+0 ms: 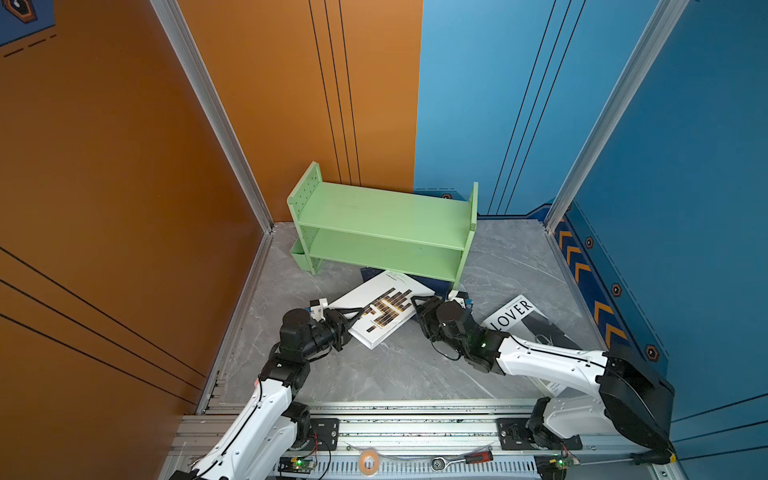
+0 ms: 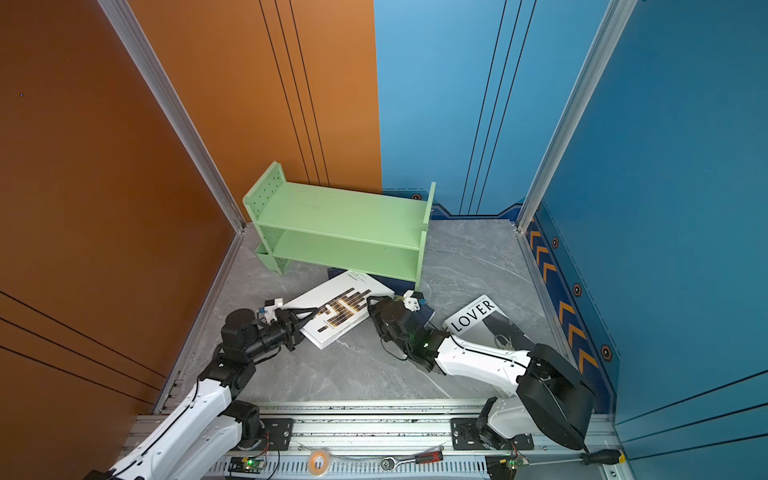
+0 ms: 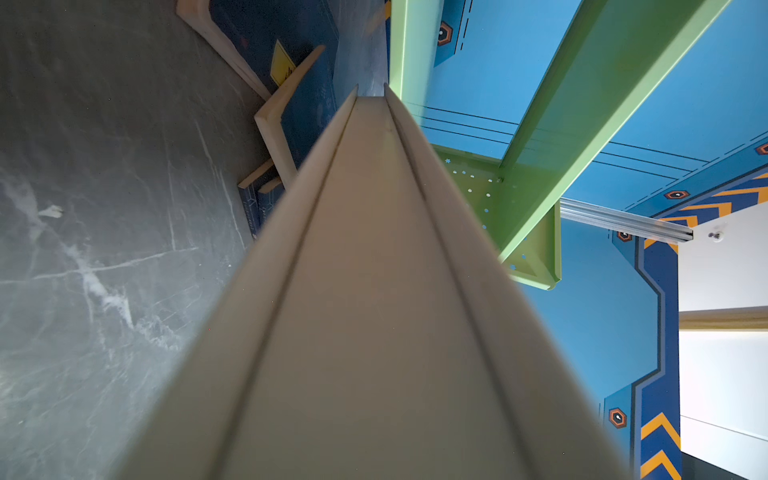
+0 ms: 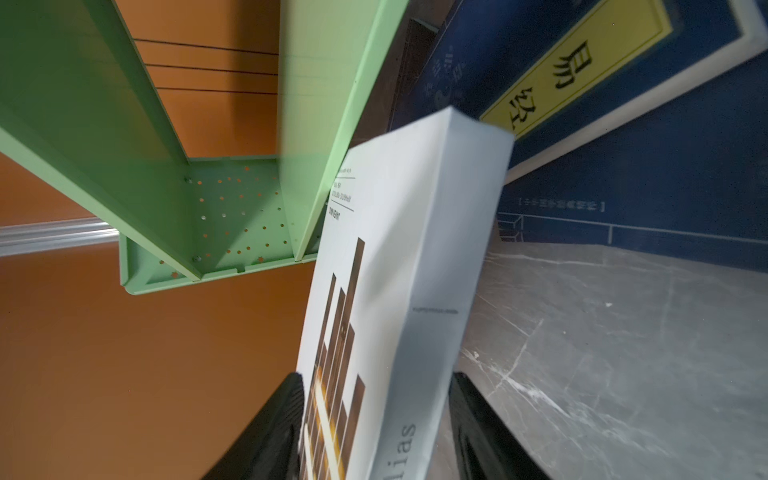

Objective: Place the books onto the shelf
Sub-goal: 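Lift the white portfolio off the blue books, gripping opposite edges with both grippers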

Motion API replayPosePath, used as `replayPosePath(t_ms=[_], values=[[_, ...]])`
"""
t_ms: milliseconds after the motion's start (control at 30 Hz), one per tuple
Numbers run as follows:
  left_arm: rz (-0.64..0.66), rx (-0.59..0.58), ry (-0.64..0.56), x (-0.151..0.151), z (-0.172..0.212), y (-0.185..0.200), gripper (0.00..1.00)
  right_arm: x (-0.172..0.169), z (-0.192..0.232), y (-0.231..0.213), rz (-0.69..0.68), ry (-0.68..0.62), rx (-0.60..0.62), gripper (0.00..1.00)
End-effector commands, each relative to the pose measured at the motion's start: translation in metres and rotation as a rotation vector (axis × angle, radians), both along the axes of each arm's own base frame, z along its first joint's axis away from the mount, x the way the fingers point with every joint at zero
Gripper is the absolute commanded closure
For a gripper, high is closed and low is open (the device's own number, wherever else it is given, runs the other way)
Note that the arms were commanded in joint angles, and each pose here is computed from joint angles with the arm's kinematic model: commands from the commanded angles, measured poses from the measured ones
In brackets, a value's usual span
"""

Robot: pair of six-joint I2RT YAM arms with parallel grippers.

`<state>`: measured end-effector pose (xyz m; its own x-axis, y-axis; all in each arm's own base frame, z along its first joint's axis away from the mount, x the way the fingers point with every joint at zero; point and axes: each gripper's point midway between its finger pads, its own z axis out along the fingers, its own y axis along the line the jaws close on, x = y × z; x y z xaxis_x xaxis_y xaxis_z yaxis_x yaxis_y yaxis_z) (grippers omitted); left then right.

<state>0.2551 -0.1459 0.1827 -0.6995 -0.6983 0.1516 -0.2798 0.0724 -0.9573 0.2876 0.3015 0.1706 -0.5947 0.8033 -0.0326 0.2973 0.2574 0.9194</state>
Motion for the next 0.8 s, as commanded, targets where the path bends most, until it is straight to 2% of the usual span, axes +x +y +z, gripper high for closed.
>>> replayPosePath(t_ms=[0,100,233,400,533,600,667,767], values=[[-0.098,0.043,-0.141,-0.003,0.044,-0.002,0.87,0.004,0.023,-0.004,0.045,-0.069,-0.002,0.32],[-0.167,0.094,-0.162,-0.01,0.058,-0.002,0.87,0.003,0.034,-0.015,0.093,-0.112,-0.085,0.23],[-0.259,0.148,-0.171,-0.023,0.073,-0.005,0.87,-0.003,0.059,-0.04,0.137,-0.194,-0.261,0.16],[-0.361,0.126,-0.255,-0.035,0.11,-0.011,0.88,-0.007,0.096,-0.069,0.159,-0.323,-0.38,0.14],[-0.411,0.113,-0.356,-0.04,0.15,-0.015,0.88,-0.006,0.122,-0.085,0.181,-0.414,-0.416,0.13],[-0.414,0.11,-0.419,-0.037,0.175,-0.015,0.91,-0.002,0.136,-0.091,0.185,-0.469,-0.425,0.12],[-0.407,0.097,-0.544,-0.031,0.216,-0.014,0.87,-0.001,0.154,-0.093,0.201,-0.527,-0.437,0.12],[-0.412,0.114,-0.638,-0.025,0.258,-0.014,0.86,-0.004,0.179,-0.096,0.211,-0.607,-0.477,0.11]])
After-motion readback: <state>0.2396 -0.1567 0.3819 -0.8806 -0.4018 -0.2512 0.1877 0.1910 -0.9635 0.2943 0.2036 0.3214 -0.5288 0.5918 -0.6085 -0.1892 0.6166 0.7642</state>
